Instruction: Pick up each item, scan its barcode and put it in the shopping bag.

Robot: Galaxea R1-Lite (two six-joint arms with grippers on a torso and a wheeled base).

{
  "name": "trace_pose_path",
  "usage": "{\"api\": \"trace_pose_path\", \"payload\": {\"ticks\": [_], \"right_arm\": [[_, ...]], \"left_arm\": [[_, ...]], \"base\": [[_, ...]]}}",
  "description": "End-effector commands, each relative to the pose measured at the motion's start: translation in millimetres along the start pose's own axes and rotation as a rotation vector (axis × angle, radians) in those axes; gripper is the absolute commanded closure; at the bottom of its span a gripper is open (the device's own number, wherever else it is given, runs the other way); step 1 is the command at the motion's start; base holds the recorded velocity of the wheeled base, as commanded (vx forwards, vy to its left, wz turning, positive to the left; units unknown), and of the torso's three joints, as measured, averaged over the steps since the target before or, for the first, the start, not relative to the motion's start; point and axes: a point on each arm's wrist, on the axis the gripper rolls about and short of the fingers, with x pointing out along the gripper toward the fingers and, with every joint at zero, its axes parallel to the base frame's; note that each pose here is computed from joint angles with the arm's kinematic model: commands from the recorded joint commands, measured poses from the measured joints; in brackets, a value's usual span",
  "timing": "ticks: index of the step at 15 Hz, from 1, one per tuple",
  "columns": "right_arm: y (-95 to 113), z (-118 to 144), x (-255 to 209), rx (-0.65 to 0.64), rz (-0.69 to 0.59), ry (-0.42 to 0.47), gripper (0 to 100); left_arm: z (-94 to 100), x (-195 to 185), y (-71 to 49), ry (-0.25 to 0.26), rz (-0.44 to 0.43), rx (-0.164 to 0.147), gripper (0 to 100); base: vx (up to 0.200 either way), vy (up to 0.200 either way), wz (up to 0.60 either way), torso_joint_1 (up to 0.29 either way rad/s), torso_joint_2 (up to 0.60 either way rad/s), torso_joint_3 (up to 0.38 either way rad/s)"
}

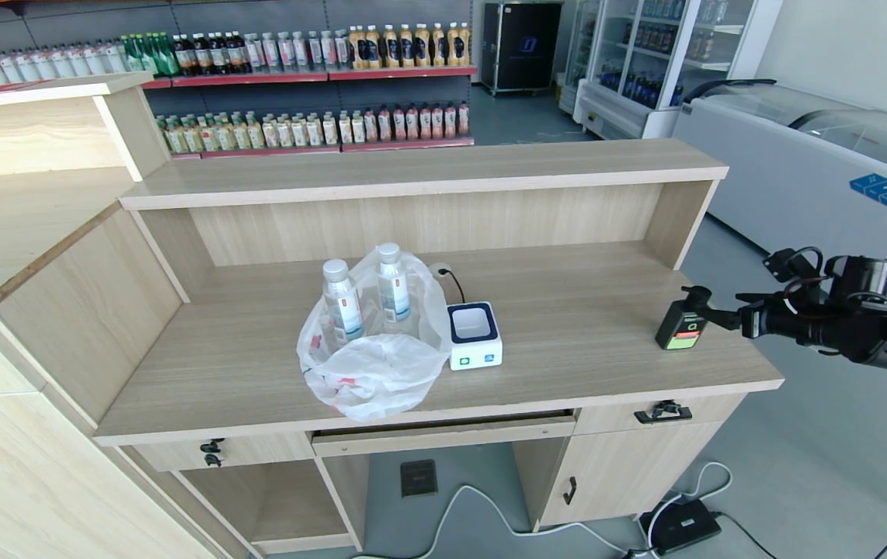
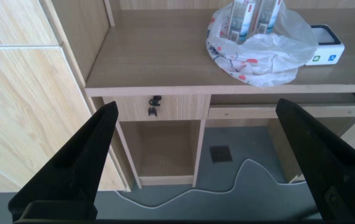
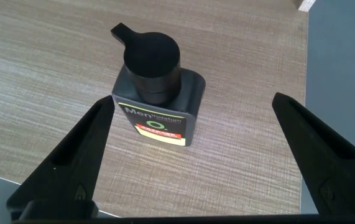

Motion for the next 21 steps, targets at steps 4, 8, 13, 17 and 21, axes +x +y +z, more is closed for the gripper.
{"api": "trace_pose_path", "payload": {"ticks": [4,8,13,17,21], "right_arm": [[6,-3,12,-0.004,0.022,0.0,0],[11,-5,19,-0.005,0.038,0.001,0],[12,-6,26,-0.012,0.046,-0.004,0],[14,-10,31,-0.01,0.053,0.0,0],[16,-13,35,-0.015,0.058,-0.005,0]], "left_arm": [[0.0,0,0.0,0.0,0.001,-0.001,0],[0.0,0,0.0,0.0,0.001,-0.001,0],[0.0,0,0.0,0.0,0.001,-0.001,0],[0.0,0,0.0,0.0,0.001,-0.001,0],[0.0,0,0.0,0.0,0.001,-0.001,0]], "base": [[0.0,0.0,0.0,0.0,0.0,0.0],[0.0,0.0,0.0,0.0,0.0,0.0],[0.0,0.0,0.0,0.0,0.0,0.0],[0.0,0.0,0.0,0.0,0.0,0.0],[0.0,0.0,0.0,0.0,0.0,0.0]]}}
